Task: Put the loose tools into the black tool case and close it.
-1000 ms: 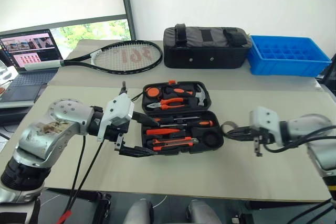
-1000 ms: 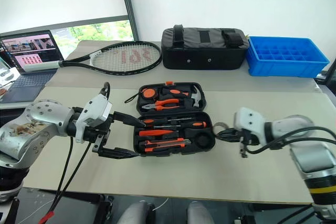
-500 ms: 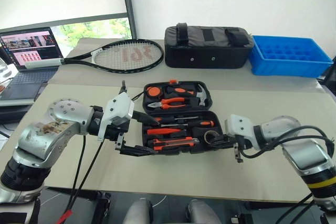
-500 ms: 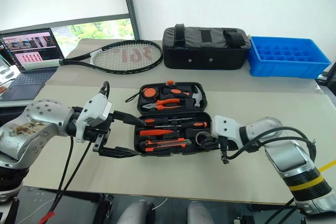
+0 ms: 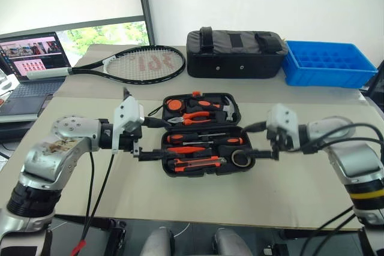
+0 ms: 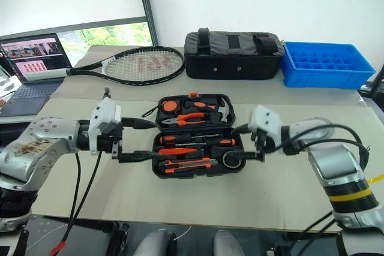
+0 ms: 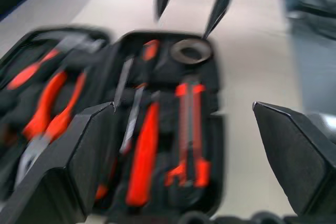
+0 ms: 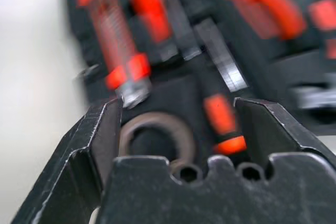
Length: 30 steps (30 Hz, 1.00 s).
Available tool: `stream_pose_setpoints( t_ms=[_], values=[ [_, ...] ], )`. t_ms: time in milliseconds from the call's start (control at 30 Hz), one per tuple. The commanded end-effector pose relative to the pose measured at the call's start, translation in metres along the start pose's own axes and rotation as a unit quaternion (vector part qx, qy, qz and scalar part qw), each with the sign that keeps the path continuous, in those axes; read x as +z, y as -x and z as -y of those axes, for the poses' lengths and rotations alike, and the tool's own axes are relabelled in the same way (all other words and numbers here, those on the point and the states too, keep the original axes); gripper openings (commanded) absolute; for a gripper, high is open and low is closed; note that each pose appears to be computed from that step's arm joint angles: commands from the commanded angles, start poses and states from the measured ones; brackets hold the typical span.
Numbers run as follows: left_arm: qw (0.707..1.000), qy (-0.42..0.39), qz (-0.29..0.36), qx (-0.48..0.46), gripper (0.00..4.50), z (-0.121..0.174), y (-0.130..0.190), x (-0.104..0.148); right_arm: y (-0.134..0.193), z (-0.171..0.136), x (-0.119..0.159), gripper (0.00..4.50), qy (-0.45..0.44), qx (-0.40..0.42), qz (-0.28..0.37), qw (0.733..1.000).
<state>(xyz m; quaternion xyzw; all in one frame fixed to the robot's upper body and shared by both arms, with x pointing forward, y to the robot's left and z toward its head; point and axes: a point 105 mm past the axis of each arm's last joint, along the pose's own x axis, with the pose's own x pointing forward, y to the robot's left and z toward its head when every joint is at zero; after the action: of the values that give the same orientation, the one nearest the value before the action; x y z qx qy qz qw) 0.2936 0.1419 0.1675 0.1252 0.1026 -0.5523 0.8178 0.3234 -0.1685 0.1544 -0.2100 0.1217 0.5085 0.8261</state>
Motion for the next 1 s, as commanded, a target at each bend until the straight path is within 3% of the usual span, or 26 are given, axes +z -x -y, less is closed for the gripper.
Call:
stream_pose_setpoints(
  t_ms=[33, 167, 267, 400, 500, 533, 600, 867, 1000],
  values=[
    [0.997, 0.054, 0.006, 0.062, 4.50, -0.027, 0.004, -0.011, 0.003, 0.035, -0.011, 3.97, -0.084, -0.070, 0.019, 0.994],
    [0.976, 0.171, 0.065, 0.117, 4.50, -0.067, 0.008, -0.014, -0.009, 0.073, -0.021, 3.97, -0.222, -0.125, 0.028, 0.967],
    [0.960, 0.236, 0.076, 0.129, 4.50, -0.084, 0.008, -0.020, -0.019, 0.087, -0.025, 3.97, -0.303, -0.141, 0.022, 0.942],
    [0.938, 0.303, 0.071, 0.152, 4.50, -0.101, 0.004, -0.032, -0.029, 0.095, -0.027, 3.97, -0.353, -0.147, 0.013, 0.924],
    [0.928, 0.333, 0.075, 0.152, 4.50, -0.106, 0.003, -0.032, -0.034, 0.096, -0.027, 3.97, -0.348, -0.142, 0.004, 0.927],
    [0.922, 0.348, 0.077, 0.150, 4.50, -0.107, 0.002, -0.033, -0.037, 0.096, -0.027, 3.45, -0.345, -0.140, 0.000, 0.928],
    [0.917, 0.362, 0.075, 0.150, 4.50, -0.108, 0.000, -0.034, -0.041, 0.097, -0.026, 2.94, -0.340, -0.144, 0.002, 0.929],
    [0.912, 0.380, 0.063, 0.138, 4.50, -0.106, -0.008, -0.039, -0.050, 0.098, -0.018, 0.08, -0.336, -0.134, 0.018, 0.932],
    [0.919, 0.368, 0.039, 0.134, 4.50, -0.103, -0.019, -0.044, -0.050, 0.097, -0.017, 0.08, -0.336, -0.132, 0.020, 0.932]
  ],
)
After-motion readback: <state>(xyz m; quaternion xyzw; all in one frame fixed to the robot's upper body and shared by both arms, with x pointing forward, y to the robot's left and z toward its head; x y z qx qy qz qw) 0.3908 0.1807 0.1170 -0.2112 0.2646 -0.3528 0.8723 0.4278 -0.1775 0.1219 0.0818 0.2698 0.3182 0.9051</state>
